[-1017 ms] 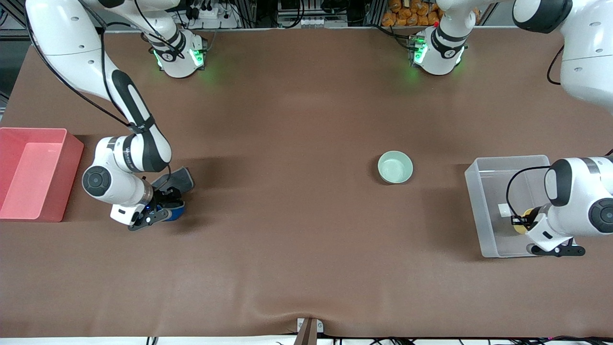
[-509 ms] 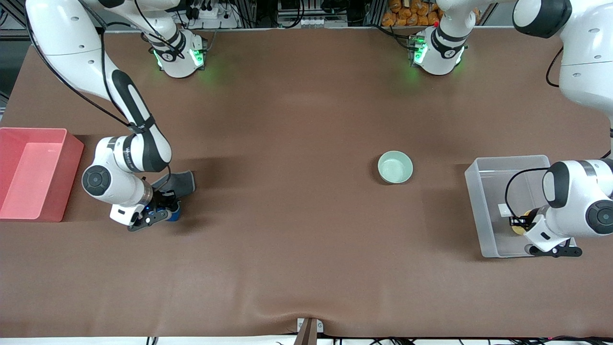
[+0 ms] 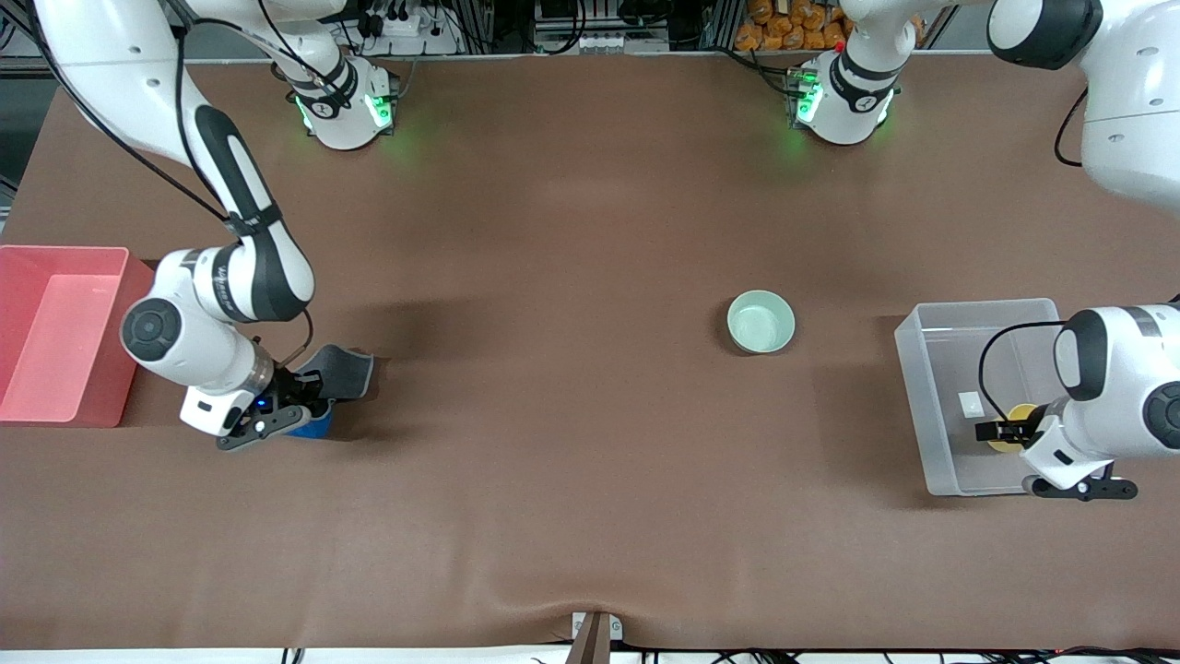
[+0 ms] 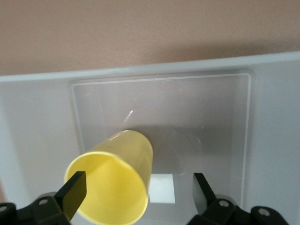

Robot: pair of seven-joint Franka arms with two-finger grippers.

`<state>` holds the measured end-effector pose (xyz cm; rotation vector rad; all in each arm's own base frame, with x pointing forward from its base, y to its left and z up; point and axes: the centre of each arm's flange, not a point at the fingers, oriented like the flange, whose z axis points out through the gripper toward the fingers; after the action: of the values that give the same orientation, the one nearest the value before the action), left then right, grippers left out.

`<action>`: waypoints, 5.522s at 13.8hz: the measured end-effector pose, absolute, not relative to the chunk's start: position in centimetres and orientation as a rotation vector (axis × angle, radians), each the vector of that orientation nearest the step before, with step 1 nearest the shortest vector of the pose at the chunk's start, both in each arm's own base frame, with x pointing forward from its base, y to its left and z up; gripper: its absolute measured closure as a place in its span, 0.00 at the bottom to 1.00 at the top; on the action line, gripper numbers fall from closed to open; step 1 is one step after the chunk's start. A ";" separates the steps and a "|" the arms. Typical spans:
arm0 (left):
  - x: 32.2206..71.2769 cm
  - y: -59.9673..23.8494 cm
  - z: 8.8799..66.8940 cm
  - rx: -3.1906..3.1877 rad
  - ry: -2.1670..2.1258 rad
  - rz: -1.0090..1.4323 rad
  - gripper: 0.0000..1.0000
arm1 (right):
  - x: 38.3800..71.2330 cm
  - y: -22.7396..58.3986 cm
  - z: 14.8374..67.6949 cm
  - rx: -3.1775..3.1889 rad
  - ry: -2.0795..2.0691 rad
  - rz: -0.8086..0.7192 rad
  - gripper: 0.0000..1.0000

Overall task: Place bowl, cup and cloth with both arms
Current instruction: 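Lift the cloth toward the pink bin while the left gripper releases the cup, then lower the cloth into the pink bin while the left gripper grasps the bowl, then release the cloth while the left gripper carries the bowl into the bin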

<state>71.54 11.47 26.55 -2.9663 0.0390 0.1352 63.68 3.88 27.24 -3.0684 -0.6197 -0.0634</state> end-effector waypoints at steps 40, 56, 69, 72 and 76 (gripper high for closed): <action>55.1 -22.3 23.4 -2.898 -0.007 0.521 0.03 | 51.8 -36.1 39.1 -3.232 -0.292 0.184 0.96; 54.3 -20.2 22.3 -2.852 -0.011 0.420 0.93 | 50.7 -43.1 27.7 -3.285 -0.325 0.068 0.96; 59.4 -0.9 39.3 -3.078 0.046 0.340 0.97 | 51.8 -43.2 23.0 -3.316 -0.360 -0.032 0.77; 59.0 6.1 39.9 -3.104 0.113 0.340 0.97 | 52.0 -43.0 23.0 -3.313 -0.365 -0.033 0.47; 59.0 12.0 39.7 -3.129 0.146 0.332 0.97 | 53.0 -41.9 24.7 -3.275 -0.383 0.020 0.06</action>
<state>58.97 11.96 39.71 -3.1292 0.1460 0.3318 52.97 -41.93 24.67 -3.2746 -0.3829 0.0204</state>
